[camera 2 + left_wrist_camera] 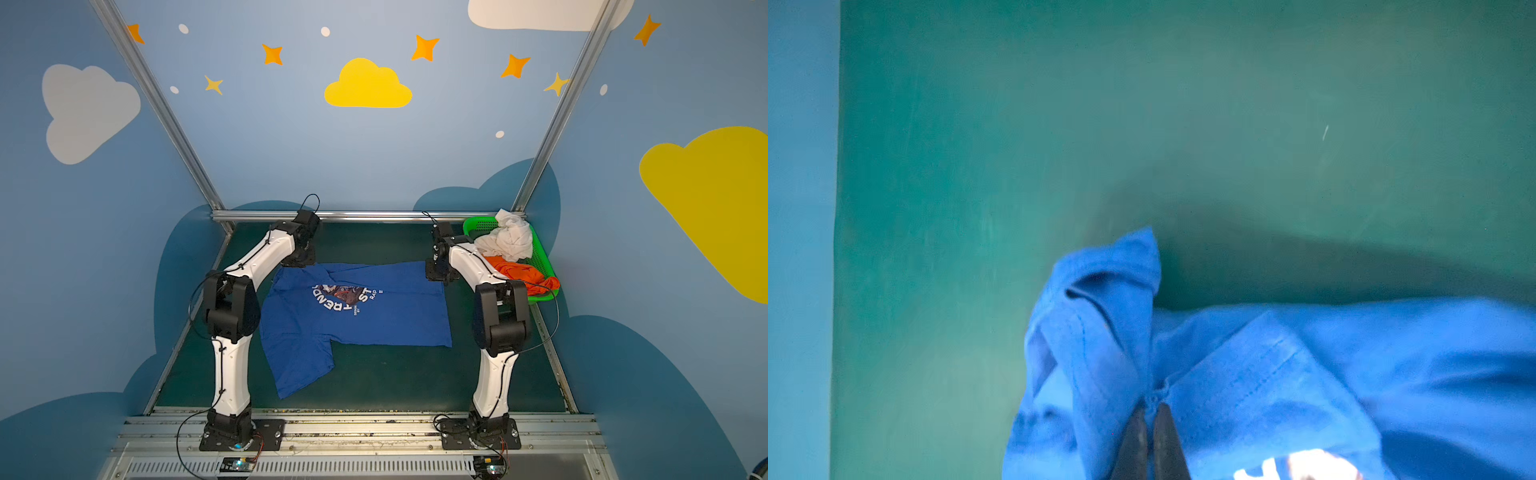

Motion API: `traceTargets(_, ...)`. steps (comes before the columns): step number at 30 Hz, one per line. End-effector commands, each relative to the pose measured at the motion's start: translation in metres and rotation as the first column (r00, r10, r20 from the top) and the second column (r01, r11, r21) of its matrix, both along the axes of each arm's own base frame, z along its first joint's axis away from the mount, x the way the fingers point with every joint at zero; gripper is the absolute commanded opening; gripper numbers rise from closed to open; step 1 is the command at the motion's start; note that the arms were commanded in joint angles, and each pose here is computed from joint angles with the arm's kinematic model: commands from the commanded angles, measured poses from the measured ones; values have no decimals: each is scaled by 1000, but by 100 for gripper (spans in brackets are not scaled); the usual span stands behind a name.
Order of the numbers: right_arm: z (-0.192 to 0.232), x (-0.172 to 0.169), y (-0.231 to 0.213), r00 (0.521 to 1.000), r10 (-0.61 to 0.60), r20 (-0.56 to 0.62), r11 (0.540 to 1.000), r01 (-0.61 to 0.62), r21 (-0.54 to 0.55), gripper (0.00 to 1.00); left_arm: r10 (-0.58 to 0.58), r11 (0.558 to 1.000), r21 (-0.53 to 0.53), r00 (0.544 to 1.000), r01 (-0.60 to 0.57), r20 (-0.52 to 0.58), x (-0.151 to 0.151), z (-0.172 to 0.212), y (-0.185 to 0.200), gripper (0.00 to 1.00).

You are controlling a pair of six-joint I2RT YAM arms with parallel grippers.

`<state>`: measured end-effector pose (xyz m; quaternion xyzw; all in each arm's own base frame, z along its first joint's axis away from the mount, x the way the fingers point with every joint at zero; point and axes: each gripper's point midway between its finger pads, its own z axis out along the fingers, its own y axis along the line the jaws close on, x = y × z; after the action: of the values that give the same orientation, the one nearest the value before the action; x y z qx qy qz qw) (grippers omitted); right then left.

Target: Fold and stack the t-shirts

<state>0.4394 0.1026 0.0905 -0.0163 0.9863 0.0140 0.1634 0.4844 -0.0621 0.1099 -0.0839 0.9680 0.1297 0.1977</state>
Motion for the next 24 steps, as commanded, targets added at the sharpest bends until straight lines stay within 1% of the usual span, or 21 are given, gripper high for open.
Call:
traceTargets(1,11,-6,7,1000,2,18,1000,-3,29,40,64,998,-12,995,-63,74,-13,15,5,6)
traceTargets(4,9,-8,10,1000,8,14,999,-8,36,40,87,996,-18,994,-86,67,-34,9,7,8)
traceTargets(5,9,-9,11,1000,13,12,999,-13,36,40,92,996,-20,994,-91,63,-41,6,7,10)
traceTargets(7,7,-10,13,1000,18,8,999,-19,38,40,101,995,-16,994,-100,51,-51,-1,9,17)
traceTargets(9,6,-12,15,1000,22,3,999,-23,42,40,105,994,-11,994,-105,34,-58,-7,10,26)
traceTargets(10,6,-12,15,1000,23,2,999,-23,44,40,108,994,-7,994,-108,29,-60,-9,11,26)
traceTargets(15,9,-16,17,1000,28,10,999,-29,46,40,91,996,-17,996,-90,26,-68,-5,5,19)
traceTargets(18,10,-18,19,999,30,11,998,-31,55,40,90,996,-21,995,-89,38,-74,2,5,19)
traceTargets(19,12,-18,21,999,33,14,997,-34,64,40,93,995,-24,995,-92,46,-75,5,5,21)
traceTargets(21,14,-18,32,999,52,18,993,-53,107,40,95,995,-23,993,-94,72,-73,14,7,28)
traceTargets(24,23,-18,64,993,112,35,970,-117,214,40,113,994,-11,991,-112,66,-69,19,14,42)
